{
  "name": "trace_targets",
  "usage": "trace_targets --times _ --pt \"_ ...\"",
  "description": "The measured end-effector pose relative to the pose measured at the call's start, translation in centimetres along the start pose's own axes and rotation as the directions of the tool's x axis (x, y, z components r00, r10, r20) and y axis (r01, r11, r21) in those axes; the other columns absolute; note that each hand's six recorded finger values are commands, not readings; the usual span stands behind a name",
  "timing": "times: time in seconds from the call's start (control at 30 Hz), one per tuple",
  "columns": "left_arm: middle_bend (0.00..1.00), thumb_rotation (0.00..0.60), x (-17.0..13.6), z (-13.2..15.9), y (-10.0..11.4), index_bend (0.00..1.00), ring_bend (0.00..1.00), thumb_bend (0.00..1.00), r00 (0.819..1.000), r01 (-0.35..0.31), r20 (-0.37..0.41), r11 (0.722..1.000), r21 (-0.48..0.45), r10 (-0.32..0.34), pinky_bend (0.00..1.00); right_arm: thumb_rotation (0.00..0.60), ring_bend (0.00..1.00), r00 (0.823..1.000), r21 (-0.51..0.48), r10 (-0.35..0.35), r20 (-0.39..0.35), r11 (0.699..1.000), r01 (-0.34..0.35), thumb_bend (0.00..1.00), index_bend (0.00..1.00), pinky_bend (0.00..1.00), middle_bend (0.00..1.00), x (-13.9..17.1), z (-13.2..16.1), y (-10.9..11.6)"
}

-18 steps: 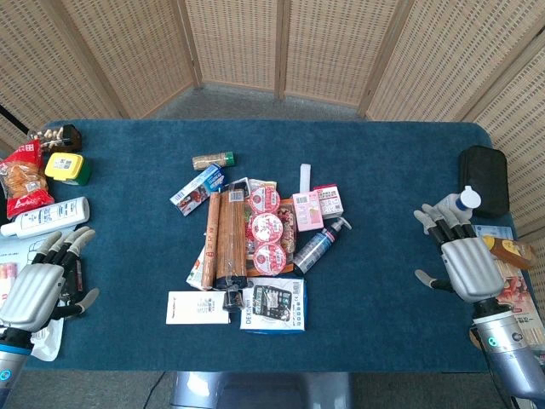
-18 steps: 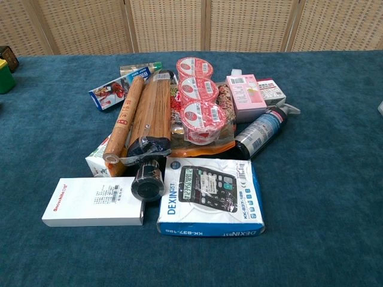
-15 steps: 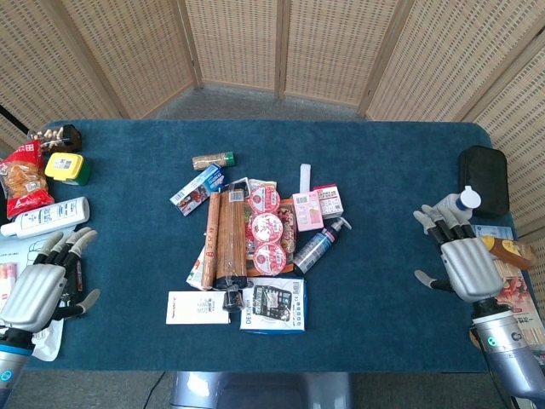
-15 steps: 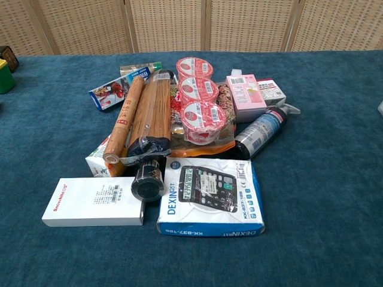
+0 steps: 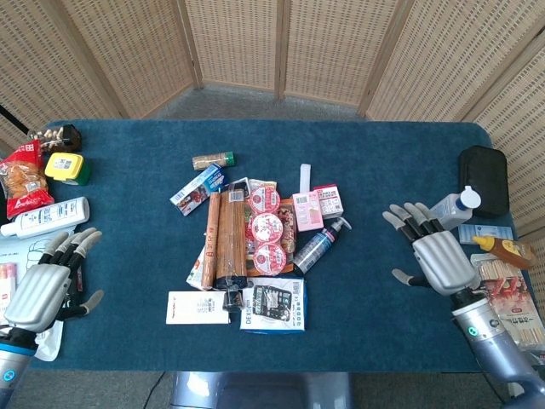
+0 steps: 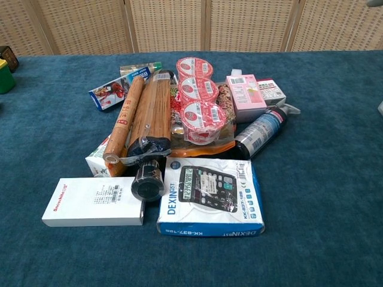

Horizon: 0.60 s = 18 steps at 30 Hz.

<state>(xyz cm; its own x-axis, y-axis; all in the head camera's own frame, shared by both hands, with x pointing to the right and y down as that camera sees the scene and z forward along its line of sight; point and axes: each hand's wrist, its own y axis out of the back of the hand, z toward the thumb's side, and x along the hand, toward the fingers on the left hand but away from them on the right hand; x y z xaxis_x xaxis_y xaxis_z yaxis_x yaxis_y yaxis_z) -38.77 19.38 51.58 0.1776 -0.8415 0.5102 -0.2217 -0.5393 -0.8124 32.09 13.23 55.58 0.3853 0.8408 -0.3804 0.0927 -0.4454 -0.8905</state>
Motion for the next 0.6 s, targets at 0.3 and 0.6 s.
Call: trace_targets --times 0.3,0.6 --pt "0.06 0.600 0.5 -0.9 -0.1 0.06 0.13 0.34 1.000 0.010 -0.020 1.000 0.001 -0.010 0.00 0.600 0.00 0.982 0.037 0.034 -0.186 0.999 -0.027 0.19 0.00 0.00 0.00 -4.6 3.8 -0.7" --pt "0.06 0.600 1.1 -1.3 -0.2 0.06 0.13 0.34 0.999 0.026 -0.028 1.000 -0.001 -0.026 0.00 0.600 0.00 0.931 0.080 0.031 -0.362 0.997 -0.002 0.20 0.00 0.00 0.00 -8.4 7.9 -1.6"
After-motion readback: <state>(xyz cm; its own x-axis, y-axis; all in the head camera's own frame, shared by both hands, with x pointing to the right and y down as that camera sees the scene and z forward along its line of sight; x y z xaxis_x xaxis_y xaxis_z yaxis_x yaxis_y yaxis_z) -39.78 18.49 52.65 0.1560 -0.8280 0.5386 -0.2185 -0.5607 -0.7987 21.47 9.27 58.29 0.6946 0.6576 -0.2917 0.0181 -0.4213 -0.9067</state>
